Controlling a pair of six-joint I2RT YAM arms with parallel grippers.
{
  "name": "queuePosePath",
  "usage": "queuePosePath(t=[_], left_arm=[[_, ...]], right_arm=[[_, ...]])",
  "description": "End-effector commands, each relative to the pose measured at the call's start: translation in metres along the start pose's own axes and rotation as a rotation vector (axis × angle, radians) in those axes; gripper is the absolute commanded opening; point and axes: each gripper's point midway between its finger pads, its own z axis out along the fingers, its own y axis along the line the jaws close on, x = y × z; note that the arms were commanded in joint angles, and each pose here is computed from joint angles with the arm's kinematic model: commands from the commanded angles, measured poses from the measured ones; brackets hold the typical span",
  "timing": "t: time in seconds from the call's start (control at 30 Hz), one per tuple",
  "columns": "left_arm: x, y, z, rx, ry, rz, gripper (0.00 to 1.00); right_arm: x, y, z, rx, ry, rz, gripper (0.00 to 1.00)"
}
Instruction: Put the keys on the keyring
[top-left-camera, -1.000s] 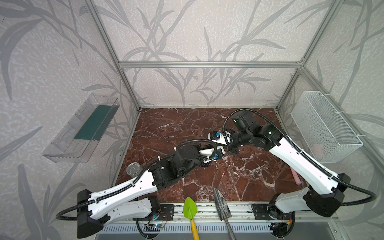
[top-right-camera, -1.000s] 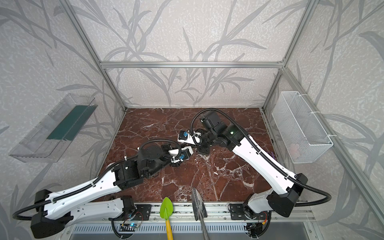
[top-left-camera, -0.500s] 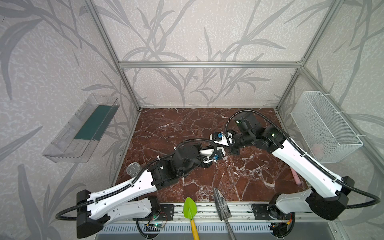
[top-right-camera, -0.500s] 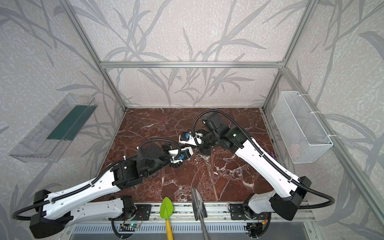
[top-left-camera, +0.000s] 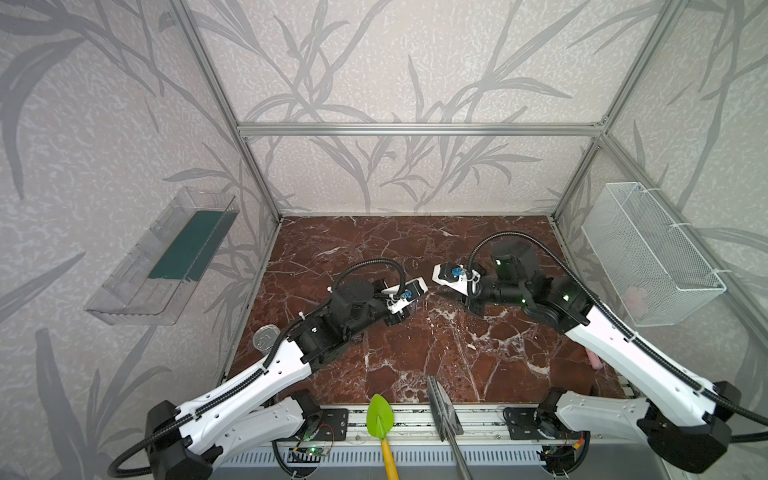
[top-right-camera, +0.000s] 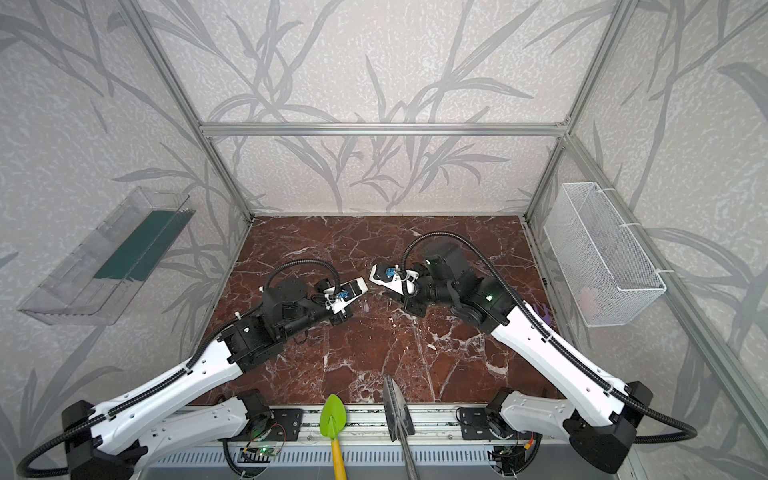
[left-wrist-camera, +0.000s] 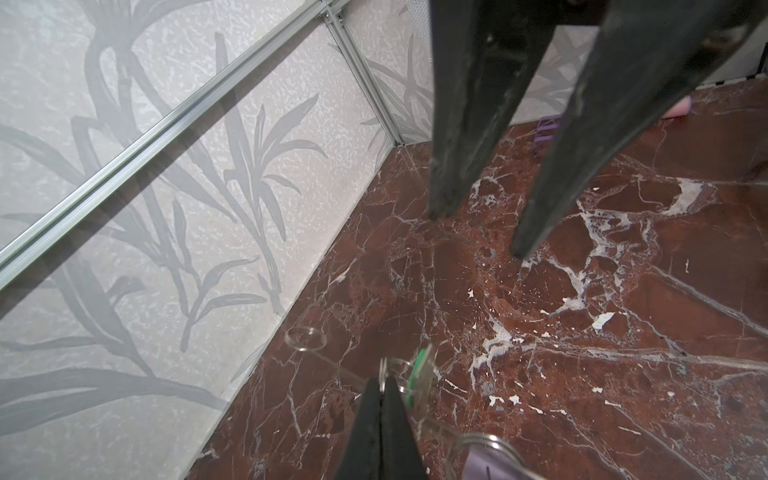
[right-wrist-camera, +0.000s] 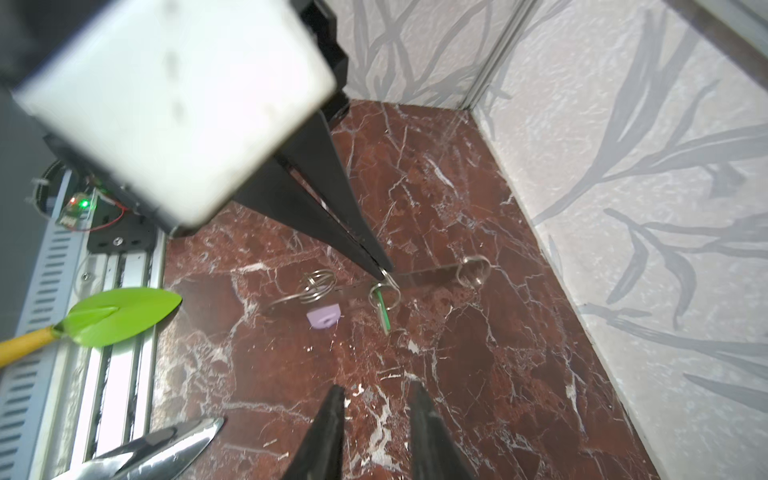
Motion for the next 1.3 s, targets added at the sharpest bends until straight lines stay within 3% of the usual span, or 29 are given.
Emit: queuePosePath(t=[0.0, 0.17, 0.4, 0.7, 1.27], left_arm=[[-0.039, 0.006, -0.011, 0.022, -0.213, -0.079, 0.0], [-0.047, 0.007, -0.017, 0.04, -0.356, -0.163, 0.0], [-0.05, 0.007, -0.027, 0.045, -0.493, -0.23, 0.0], [-0.051, 0.007, -0.028, 0.058, -0.536, -0.269, 0.0], [-0.049, 0.007, -0.026, 0.063, -0.542, -0.288, 0.0]], right_arm=[[-0.016, -0.014, -0.002, 0.091, -0.119, 0.111, 0.3], [-0.011, -0.014, 0.01, 0.115, -0.221, 0.208, 0.31], [-0.014, -0.008, 0.017, 0.07, -0.261, 0.234, 0.35], [-0.017, 0.001, 0.021, 0.007, -0.271, 0.241, 0.35], [-0.028, 0.013, 0.018, -0.061, -0.308, 0.222, 0.14]])
